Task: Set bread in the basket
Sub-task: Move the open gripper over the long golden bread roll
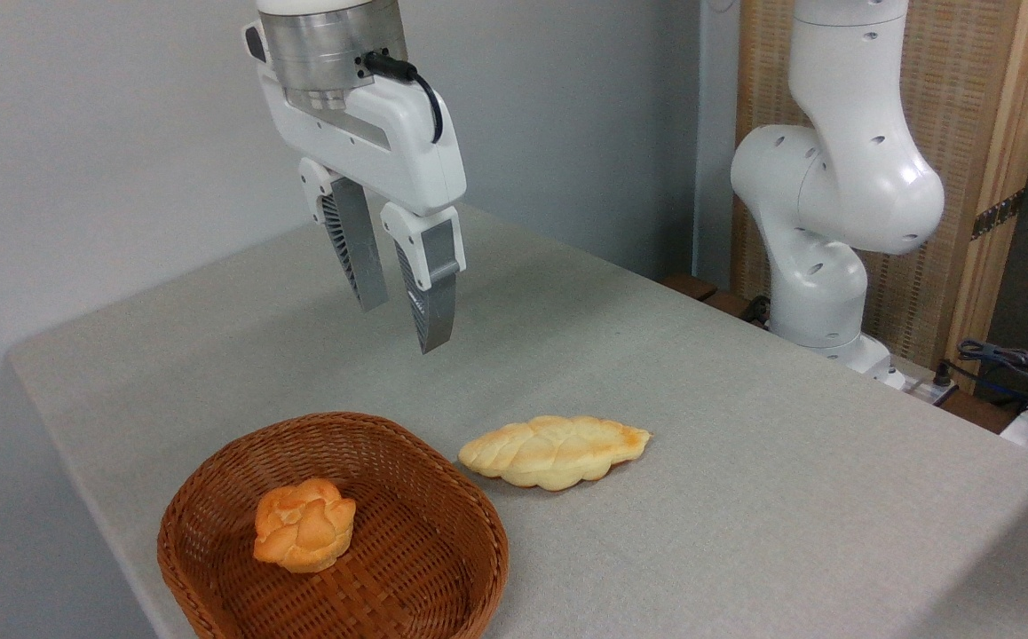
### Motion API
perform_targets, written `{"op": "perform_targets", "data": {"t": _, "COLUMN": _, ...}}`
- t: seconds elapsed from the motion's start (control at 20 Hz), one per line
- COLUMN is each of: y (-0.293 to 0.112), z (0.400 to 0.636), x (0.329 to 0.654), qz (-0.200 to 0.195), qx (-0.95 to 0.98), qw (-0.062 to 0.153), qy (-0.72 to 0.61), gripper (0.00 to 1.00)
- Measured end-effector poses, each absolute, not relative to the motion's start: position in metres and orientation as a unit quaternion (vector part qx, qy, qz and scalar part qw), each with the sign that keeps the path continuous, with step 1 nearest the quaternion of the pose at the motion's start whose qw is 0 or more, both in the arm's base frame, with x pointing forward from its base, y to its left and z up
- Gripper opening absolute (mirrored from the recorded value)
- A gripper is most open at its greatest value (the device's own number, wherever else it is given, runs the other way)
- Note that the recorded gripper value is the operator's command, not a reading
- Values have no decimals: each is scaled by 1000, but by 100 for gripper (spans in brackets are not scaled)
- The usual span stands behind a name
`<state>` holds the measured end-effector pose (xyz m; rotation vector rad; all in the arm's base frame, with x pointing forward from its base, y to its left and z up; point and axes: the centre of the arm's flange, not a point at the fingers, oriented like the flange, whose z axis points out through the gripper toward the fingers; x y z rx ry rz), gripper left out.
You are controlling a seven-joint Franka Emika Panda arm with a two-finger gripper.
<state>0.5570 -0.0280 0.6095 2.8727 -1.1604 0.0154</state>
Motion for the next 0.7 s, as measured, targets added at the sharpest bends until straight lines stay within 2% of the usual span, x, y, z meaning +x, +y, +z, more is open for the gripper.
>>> {"op": "perform_targets", "data": {"t": 0.7, "y": -24, "z": 608, "x": 556, "qz": 1, "qx": 928, "qw": 23, "qy": -371, "gripper": 100}}
